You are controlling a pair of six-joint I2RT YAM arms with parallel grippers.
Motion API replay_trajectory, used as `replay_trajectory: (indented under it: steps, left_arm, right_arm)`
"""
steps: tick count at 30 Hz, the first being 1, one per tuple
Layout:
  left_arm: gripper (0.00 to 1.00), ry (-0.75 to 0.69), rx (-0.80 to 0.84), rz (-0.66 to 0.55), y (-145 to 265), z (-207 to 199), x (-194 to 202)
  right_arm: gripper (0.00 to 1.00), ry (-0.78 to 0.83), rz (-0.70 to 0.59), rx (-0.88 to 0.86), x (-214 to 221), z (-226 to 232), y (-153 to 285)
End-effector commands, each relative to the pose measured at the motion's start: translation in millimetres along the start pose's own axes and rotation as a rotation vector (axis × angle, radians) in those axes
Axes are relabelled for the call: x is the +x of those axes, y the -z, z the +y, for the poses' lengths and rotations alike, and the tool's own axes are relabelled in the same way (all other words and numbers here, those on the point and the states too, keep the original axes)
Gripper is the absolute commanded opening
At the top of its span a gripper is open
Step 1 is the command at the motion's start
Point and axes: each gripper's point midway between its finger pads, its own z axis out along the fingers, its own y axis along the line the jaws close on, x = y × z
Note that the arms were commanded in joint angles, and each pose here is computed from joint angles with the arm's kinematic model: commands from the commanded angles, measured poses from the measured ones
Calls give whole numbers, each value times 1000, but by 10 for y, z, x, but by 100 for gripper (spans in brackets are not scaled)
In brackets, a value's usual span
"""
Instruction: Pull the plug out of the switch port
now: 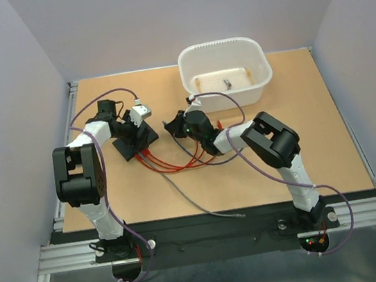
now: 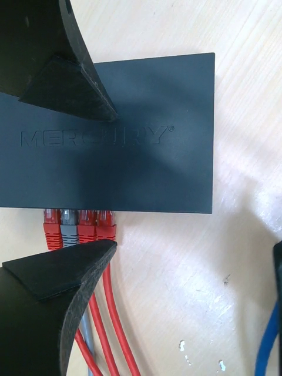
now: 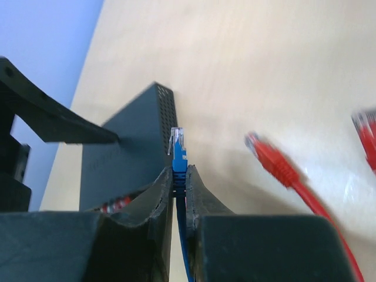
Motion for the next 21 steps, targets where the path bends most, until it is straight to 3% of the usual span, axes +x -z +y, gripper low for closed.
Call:
replay_trajectory:
  steps: [1, 10, 21]
  left_arm:
    - [93, 56, 45, 27, 13, -114, 54]
    - [93, 55, 39, 21, 22, -97, 20]
    - [93, 50, 24, 22, 40, -58, -8]
  right_arm:
    - [0, 55, -184, -79, -596, 382, -110]
    - [1, 28, -384, -141, -1332, 848, -26]
    - [1, -185, -455, -342, -1780, 1464, 149]
